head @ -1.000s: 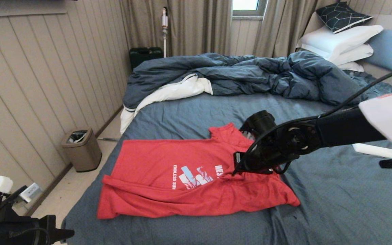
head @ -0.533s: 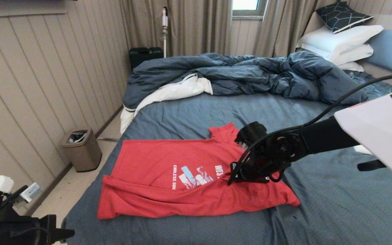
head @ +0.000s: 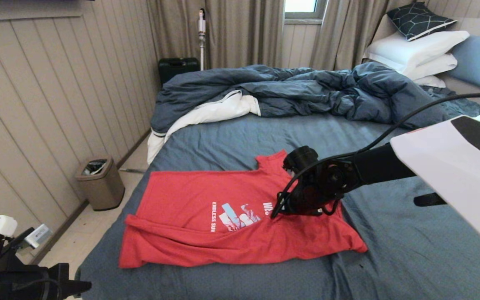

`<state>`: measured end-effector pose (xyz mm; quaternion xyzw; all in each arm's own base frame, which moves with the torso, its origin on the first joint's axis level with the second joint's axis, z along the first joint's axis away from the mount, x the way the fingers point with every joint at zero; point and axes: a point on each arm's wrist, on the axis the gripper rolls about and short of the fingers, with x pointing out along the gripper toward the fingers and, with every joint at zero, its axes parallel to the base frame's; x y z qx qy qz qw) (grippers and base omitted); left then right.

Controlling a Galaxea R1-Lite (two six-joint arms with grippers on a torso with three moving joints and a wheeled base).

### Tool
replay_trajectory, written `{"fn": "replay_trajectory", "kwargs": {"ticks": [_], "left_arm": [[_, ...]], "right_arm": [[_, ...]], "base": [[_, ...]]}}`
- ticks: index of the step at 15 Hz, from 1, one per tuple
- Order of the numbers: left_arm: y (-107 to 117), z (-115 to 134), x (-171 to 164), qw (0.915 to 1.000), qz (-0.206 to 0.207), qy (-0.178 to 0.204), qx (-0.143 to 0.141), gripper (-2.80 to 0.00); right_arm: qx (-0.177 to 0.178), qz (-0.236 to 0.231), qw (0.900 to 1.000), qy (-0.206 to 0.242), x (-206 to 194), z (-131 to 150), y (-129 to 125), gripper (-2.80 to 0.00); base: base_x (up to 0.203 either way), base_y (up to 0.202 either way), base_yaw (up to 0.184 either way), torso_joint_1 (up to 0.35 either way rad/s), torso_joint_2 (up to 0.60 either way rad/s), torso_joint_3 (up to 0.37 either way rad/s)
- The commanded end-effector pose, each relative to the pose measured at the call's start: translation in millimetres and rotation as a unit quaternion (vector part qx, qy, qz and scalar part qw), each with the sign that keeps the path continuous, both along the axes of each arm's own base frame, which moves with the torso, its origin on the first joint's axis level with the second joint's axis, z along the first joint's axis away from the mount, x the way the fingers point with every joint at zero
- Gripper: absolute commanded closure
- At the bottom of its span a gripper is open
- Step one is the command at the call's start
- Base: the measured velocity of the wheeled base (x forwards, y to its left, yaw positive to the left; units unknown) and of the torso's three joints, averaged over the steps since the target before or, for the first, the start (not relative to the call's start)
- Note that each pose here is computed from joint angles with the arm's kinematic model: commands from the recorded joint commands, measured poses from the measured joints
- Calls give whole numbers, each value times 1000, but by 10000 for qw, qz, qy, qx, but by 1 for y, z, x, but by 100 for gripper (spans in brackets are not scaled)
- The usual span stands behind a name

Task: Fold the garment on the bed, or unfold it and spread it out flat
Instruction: Fold the red T-shirt

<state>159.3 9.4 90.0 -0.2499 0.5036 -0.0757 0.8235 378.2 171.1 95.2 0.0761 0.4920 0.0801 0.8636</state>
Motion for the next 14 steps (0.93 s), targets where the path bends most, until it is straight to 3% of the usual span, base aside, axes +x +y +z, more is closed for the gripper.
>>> {"fn": "replay_trajectory", "kwargs": {"ticks": [1, 5, 10, 14], "left_arm": [[0, 0, 0, 10000, -1, 4, -21, 0], [0, 0, 0, 10000, 2, 6, -32, 0], [0, 0, 1, 10000, -6, -3, -44, 0], [0, 1, 1, 10000, -21, -10, -43, 0]], "right_arm": [[-17, -43, 10000, -8, 11, -9, 5, 0], [-214, -395, 9976, -521, 30, -3, 12, 0], [-1, -465, 9949, -890, 36, 10, 19, 0], [227, -528, 9909, -1215, 12, 58, 8, 0]], "base": [[0, 0, 0, 0, 0, 0], [0, 0, 0, 0, 0, 0], [0, 0, 0, 0, 0, 0], [0, 0, 0, 0, 0, 0]]}}
